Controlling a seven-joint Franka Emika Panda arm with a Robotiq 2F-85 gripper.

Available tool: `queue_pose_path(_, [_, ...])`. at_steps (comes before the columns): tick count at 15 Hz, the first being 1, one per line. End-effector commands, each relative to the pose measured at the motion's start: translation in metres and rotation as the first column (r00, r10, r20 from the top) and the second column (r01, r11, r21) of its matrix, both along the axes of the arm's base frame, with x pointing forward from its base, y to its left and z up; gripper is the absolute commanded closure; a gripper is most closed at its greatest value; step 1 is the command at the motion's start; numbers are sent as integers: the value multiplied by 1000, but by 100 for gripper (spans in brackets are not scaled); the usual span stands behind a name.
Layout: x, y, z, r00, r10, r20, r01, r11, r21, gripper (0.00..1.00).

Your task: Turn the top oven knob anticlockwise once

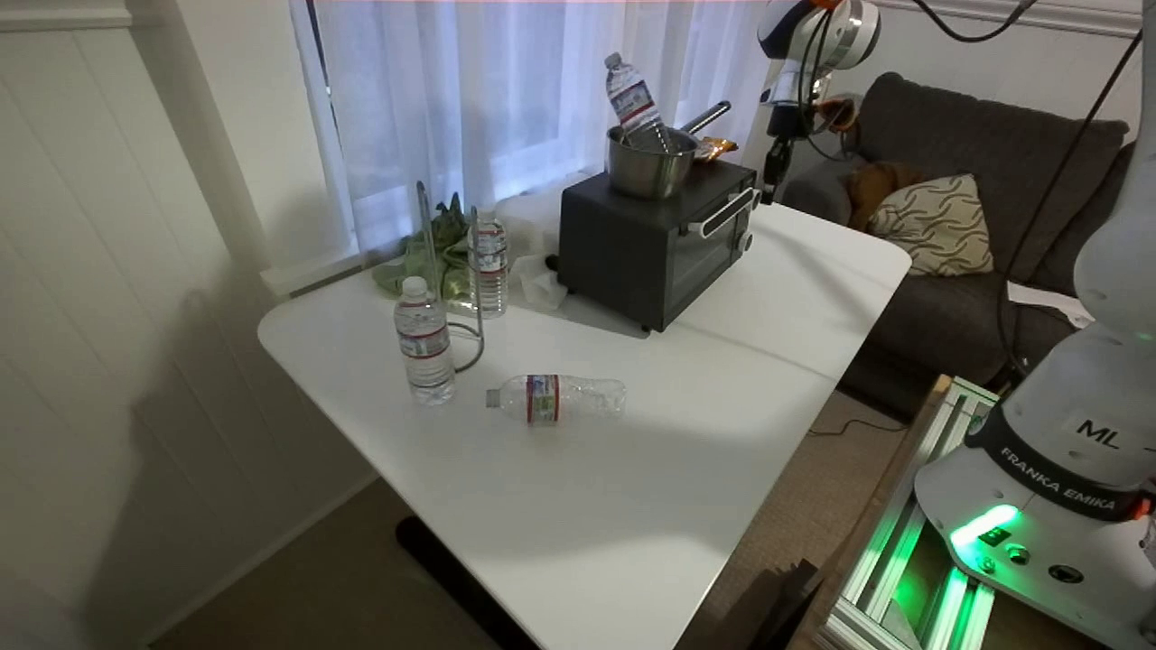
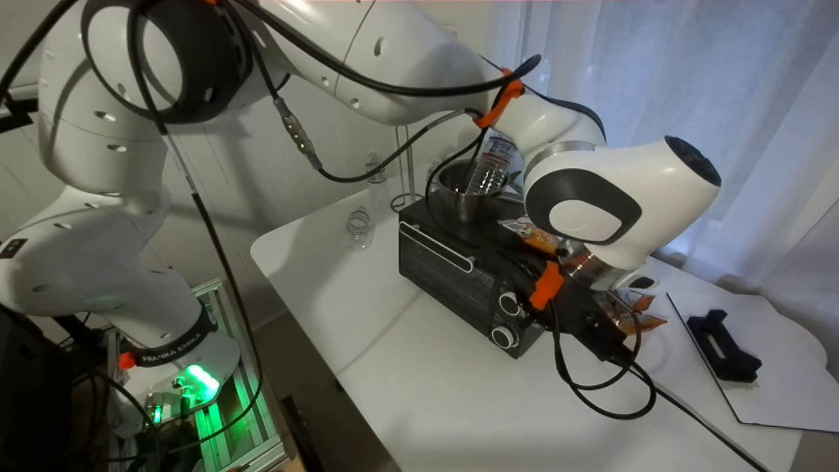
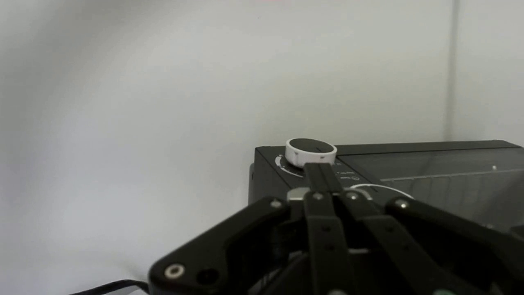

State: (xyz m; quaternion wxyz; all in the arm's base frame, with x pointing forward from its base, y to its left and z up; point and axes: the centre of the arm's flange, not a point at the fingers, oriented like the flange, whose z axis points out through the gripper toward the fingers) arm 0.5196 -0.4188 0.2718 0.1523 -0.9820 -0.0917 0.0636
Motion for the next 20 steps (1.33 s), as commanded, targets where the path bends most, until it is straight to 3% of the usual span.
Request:
queue_pose_path(1, [14,-9,-6,1000,-14,-15,15,997,73,100])
queue_pose_path(9, [18,-16,-3,999,-29,-17,31,985,167,100])
queue_pose_path(20, [17,-12,7,1000,-12,15,9,979,203,100])
